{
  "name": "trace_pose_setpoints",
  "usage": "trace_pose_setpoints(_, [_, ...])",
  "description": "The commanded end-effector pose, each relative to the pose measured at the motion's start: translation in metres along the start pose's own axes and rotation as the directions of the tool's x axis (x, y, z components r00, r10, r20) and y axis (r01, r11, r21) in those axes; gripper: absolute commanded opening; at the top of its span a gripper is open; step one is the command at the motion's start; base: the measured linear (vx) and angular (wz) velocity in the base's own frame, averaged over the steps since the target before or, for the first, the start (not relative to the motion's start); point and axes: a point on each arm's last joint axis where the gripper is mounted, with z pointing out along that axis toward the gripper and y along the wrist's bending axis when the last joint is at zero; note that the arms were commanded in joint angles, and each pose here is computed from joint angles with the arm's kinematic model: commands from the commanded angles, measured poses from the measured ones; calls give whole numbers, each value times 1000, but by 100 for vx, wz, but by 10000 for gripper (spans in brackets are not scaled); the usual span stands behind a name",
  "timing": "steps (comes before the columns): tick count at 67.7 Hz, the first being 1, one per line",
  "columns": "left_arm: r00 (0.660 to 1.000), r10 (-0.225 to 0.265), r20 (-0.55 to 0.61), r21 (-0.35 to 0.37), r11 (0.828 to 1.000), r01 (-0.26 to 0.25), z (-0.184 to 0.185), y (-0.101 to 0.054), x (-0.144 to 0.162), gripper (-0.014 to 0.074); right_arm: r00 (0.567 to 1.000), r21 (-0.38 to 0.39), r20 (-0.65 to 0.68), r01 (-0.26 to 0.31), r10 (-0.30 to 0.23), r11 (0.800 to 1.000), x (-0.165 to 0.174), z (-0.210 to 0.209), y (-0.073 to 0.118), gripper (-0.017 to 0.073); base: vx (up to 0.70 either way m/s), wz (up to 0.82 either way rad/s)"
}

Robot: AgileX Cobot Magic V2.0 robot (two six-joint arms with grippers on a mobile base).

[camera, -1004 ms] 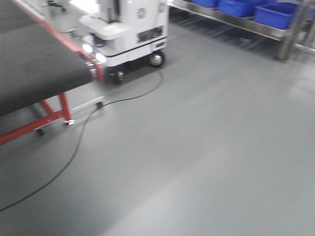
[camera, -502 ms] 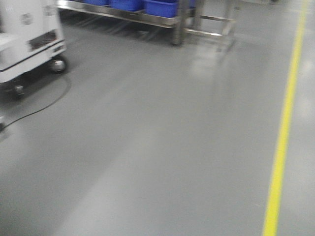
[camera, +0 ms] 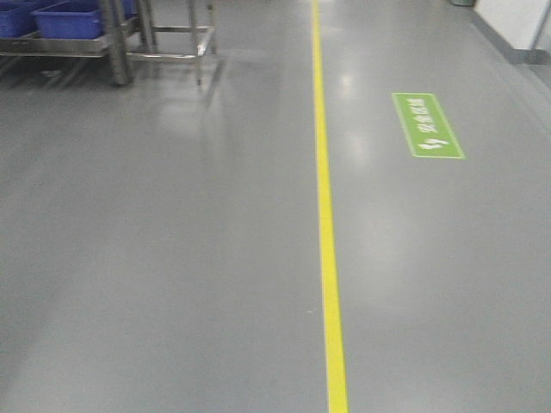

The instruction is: Move and align brake pads A on conveyor

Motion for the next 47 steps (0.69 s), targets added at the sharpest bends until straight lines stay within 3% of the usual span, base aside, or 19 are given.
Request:
trace_pose_setpoints(1, [997,-4,83,4,1000,4,-2,0,-13,391,996,3,90,15,-16,1000,-15,-1,0,488,-1,-56])
trace_pose_setpoints(47, [997,-4,83,4,1000,4,-2,0,-13,391,996,3,90,15,-16,1000,-15,-1,0,488,16,-24])
